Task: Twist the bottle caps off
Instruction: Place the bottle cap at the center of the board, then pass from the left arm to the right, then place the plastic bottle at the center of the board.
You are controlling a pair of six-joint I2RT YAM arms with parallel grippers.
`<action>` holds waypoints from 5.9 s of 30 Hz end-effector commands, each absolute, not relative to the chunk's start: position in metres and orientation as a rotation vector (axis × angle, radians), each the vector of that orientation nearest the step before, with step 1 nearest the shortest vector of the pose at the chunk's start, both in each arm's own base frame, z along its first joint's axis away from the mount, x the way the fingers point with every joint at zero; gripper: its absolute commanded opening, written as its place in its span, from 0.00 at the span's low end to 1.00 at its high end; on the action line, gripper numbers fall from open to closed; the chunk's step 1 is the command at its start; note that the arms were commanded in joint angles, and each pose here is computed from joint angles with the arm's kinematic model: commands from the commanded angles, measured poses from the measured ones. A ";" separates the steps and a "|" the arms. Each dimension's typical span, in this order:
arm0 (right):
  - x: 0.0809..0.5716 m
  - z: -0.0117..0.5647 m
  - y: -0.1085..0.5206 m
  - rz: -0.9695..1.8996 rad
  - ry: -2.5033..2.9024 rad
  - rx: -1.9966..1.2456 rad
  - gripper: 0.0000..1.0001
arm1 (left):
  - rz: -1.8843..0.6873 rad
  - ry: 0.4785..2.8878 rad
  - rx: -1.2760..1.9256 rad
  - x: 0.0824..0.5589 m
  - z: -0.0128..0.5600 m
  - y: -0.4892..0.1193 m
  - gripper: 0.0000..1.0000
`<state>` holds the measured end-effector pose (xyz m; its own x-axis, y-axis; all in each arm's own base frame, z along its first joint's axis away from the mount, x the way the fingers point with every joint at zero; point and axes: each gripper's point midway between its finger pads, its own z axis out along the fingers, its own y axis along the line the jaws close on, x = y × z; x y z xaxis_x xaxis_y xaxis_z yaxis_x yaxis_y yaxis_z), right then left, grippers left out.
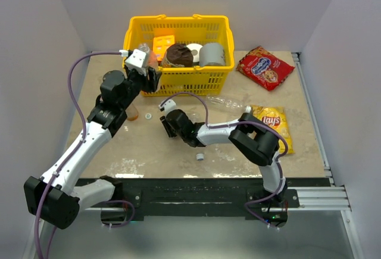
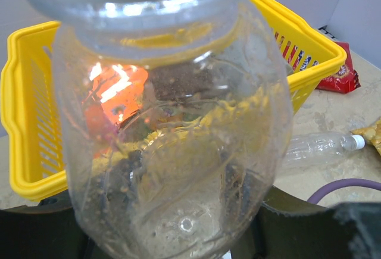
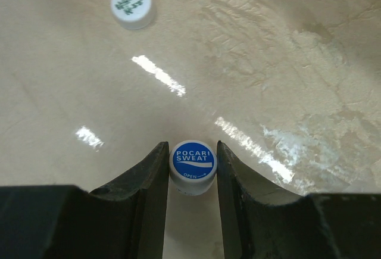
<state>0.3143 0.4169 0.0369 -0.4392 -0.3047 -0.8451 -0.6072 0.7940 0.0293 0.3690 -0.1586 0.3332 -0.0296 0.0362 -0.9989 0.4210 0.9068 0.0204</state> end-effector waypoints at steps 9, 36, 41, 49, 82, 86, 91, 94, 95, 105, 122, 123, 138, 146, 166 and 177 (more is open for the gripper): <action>0.381 0.036 0.370 0.169 2.017 -0.484 0.25 | -0.344 1.525 0.375 0.369 0.348 -0.164 0.18; 0.362 0.169 0.358 0.422 1.817 -0.441 0.63 | -0.393 1.531 0.458 0.366 0.337 -0.184 0.18; 0.339 0.214 0.333 0.460 1.782 -0.457 0.66 | -0.425 1.514 0.639 0.353 0.323 -0.218 0.18; 0.311 0.335 0.237 0.651 1.692 -0.318 0.78 | -0.677 1.485 0.950 0.311 0.292 -0.289 0.18; 0.225 0.404 0.276 1.065 1.500 -0.778 0.67 | -1.307 1.294 1.318 0.207 0.287 -0.351 0.18; 0.227 0.400 0.279 1.070 1.508 -0.792 0.66 | -1.315 1.279 1.326 0.205 0.289 -0.351 0.18; 0.228 0.392 0.280 1.072 1.530 -0.806 0.65 | -1.331 1.289 1.312 0.204 0.292 -0.351 0.18; 0.228 0.391 0.281 1.071 1.531 -0.810 0.59 | -1.333 1.289 1.313 0.204 0.292 -0.350 0.18; 0.228 0.391 0.281 1.071 1.530 -0.810 0.57 | -1.333 1.290 1.313 0.204 0.292 -0.351 0.18; 0.233 0.394 0.276 1.027 1.530 -0.783 0.04 | -1.225 1.337 1.223 0.221 0.298 -0.347 0.60; 0.296 0.396 0.265 0.685 1.435 -0.508 0.00 | -0.485 1.501 0.313 0.367 0.361 -0.159 1.00; 0.289 0.396 0.278 0.697 1.416 -0.527 0.00 | -0.423 1.485 0.214 0.369 0.371 -0.131 1.00; 0.324 0.324 0.402 0.720 1.366 -0.627 0.00 | -0.334 1.455 0.094 0.368 0.374 -0.099 1.00; 0.344 0.300 0.422 0.704 1.357 -0.609 0.00 | -0.351 1.450 0.091 0.367 0.374 -0.101 1.00; 0.372 0.241 0.432 0.587 1.420 -0.616 0.06 | -0.382 1.447 0.121 0.366 0.373 -0.108 1.00; 0.375 0.255 0.427 0.572 1.443 -0.573 0.72 | -0.394 1.443 0.138 0.365 0.374 -0.111 1.00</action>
